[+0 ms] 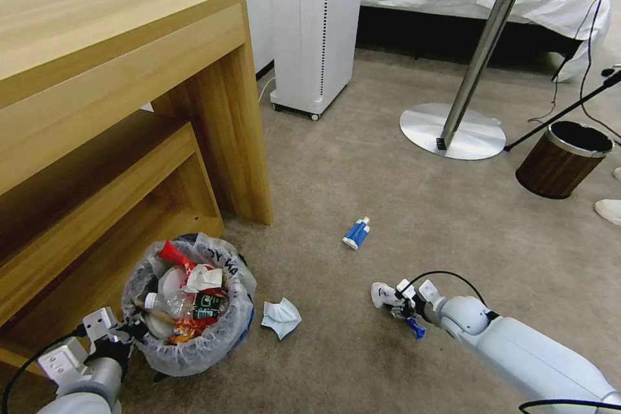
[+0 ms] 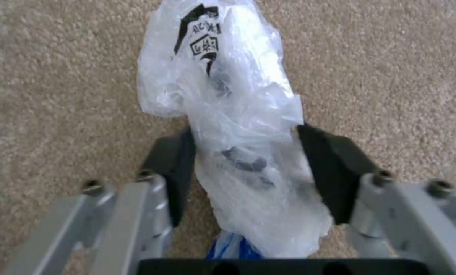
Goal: Pick up the trash bin and place the garbage on the floor into it.
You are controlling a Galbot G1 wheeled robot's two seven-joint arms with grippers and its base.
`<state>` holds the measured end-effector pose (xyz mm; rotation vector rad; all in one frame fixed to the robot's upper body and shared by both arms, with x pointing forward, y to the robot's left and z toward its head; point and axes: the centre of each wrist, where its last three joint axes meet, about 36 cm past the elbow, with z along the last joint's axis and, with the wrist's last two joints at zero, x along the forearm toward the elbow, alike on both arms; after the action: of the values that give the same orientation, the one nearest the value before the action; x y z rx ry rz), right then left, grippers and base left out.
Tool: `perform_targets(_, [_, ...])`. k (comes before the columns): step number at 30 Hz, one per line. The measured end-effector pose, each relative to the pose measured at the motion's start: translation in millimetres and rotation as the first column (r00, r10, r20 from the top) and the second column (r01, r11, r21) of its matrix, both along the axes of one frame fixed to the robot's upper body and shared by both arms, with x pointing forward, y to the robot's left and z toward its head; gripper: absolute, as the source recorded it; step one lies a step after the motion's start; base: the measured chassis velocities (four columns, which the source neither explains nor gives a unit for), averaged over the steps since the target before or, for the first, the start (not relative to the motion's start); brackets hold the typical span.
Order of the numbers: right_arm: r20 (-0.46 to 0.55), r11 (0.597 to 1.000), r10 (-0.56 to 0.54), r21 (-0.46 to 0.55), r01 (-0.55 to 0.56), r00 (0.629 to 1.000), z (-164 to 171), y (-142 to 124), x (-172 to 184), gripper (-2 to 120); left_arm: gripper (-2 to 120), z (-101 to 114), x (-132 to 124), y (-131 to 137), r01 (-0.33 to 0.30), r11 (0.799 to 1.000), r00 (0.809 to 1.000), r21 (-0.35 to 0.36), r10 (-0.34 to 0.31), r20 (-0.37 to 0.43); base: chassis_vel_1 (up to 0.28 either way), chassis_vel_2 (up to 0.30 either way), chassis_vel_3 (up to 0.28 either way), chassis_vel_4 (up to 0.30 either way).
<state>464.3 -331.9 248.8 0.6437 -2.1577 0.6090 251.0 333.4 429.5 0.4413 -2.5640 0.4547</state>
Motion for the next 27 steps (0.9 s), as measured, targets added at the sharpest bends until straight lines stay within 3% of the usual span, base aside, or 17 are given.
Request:
perform_targets(10, [0.038,0.999,-0.019,0.028,0.018,0.999,-2.6,4.2,-6.7,13,1,-0.7,-0.3,-0.5,0.000,1.000,1.000,0.002,0.000,-0.003,0.000,0.000,0.000,0.000])
perform_targets(13, [0.081,0.996,-0.019,0.094,0.011,0.997,11.4,5.4,-11.8,1,1,-2.5,0.0,0.4,-0.002,1.000,1.000,0.003,0.002,-0.008,0.000,0.000,0.000,0.000])
perform_targets(18, [0.144,0.978,-0.011,0.208,-0.019,0.989,43.0,9.6,-17.0,0,1,-2.4,0.7,1.7,0.002,1.000,1.000,0.008,-0.002,-0.009,0.000,0.000,0.000,0.000])
perform_targets(21, [0.275,0.930,0.053,0.336,-0.148,0.960,96.6,25.1,-21.9,0,1,-0.1,1.3,2.2,0.007,1.000,1.000,0.010,-0.007,-0.007,0.000,0.000,0.000,0.000])
perform_targets(22, [0.275,0.930,0.053,0.336,-0.148,0.960,96.6,25.1,-21.9,0,1,-0.1,1.3,2.2,0.007,1.000,1.000,0.010,-0.007,-0.007,0.000,0.000,0.000,0.000])
perform_targets(24, [0.365,0.880,0.089,0.407,-0.245,0.927,136.3,47.1,-22.6,0,1,1.6,1.4,1.5,0.009,1.000,1.000,0.010,-0.009,-0.004,0.000,0.000,0.000,0.000])
perform_targets(25, [0.365,0.880,0.089,0.407,-0.245,0.927,136.3,47.1,-22.6,0,1,1.6,1.4,1.5,0.009,1.000,1.000,0.010,-0.009,-0.004,0.000,0.000,0.000,0.000])
perform_targets(27, [0.464,0.796,0.131,0.478,-0.372,0.876,185.0,82.1,-23.8,0,1,3.6,1.5,-0.6,0.012,1.000,1.000,0.008,-0.012,-0.002,0.000,0.000,0.000,0.000])
